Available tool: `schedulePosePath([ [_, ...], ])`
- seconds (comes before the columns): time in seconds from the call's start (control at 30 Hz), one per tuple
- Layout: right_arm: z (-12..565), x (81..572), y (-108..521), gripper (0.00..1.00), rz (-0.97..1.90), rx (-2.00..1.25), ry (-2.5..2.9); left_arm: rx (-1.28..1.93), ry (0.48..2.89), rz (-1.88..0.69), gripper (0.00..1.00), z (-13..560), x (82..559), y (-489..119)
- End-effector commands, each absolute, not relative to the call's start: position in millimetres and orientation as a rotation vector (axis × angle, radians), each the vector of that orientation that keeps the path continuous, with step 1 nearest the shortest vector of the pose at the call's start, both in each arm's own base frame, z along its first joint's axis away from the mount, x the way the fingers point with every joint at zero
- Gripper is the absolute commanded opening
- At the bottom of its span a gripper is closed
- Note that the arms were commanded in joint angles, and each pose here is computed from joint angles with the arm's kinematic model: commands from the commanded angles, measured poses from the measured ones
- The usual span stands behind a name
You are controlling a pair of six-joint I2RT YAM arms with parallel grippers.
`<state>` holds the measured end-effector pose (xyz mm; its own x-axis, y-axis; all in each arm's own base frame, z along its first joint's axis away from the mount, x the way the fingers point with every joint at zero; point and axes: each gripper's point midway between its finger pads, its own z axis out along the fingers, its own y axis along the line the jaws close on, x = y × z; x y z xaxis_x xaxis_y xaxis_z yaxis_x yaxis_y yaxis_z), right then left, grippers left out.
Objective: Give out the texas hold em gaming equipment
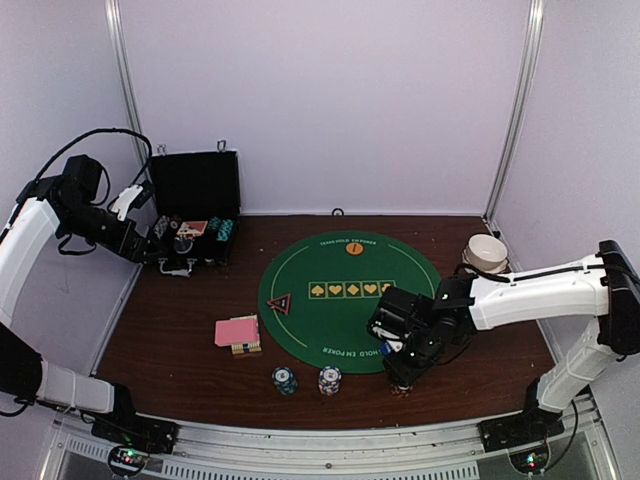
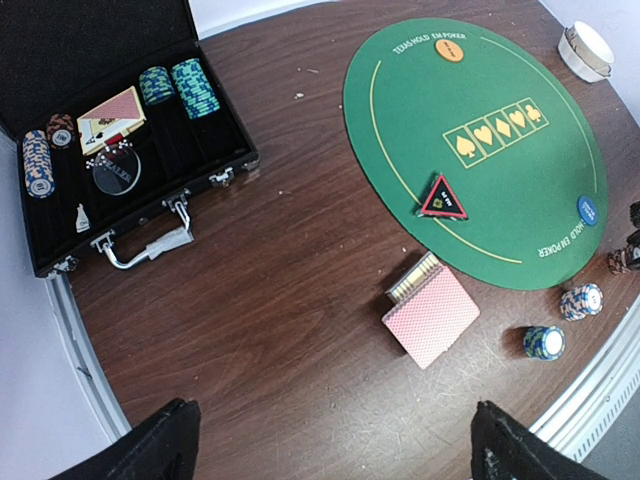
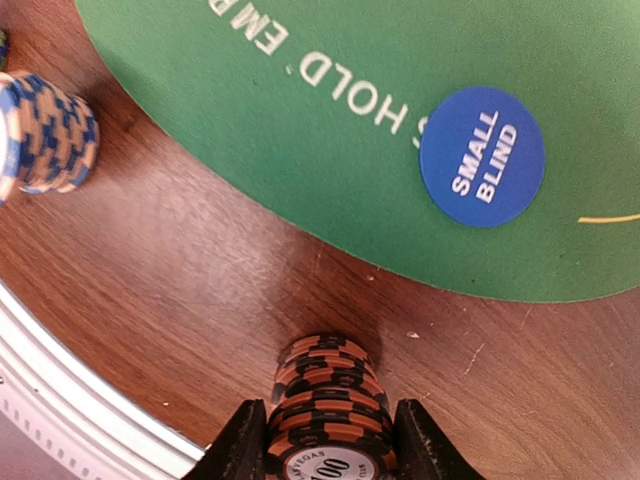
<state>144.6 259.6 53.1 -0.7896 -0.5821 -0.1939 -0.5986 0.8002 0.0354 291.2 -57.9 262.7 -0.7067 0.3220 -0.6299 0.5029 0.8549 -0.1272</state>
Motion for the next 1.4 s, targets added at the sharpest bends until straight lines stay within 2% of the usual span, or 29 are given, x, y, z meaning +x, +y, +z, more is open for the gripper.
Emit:
schedulePosePath([
  [0.0,83,155,267,0.2,0.137,-0.925,2.752,0.615,2.374,-0.382,0.98,272,290,-58],
  [0.1,99,164,276,0.19,0.145,-0.913,2.726,0.619,2.371,-0.385,0.97,273,290,-59],
  [0.27,125,211,287,0.17,0.1,-0.823,2.666,0.622,2.369,-0.384,0.98,273,289,-59],
  [0.57,148,359,309,0.15,0.131,-0.546,2.601,0.626,2.367,-0.387,0.98,273,289,-60],
  [0.8,120,456,299,0.15,0.123,-0.371,2.601,0.632,2.363,-0.396,0.97,273,290,-61],
  [1.07,87,509,294,0.15,0.121,-0.274,2.6,0.638,2.358,-0.402,0.98,274,289,-62],
  [1.37,57,537,282,0.15,0.126,-0.199,2.62,0.641,2.364,-0.39,0.97,271,289,-60],
])
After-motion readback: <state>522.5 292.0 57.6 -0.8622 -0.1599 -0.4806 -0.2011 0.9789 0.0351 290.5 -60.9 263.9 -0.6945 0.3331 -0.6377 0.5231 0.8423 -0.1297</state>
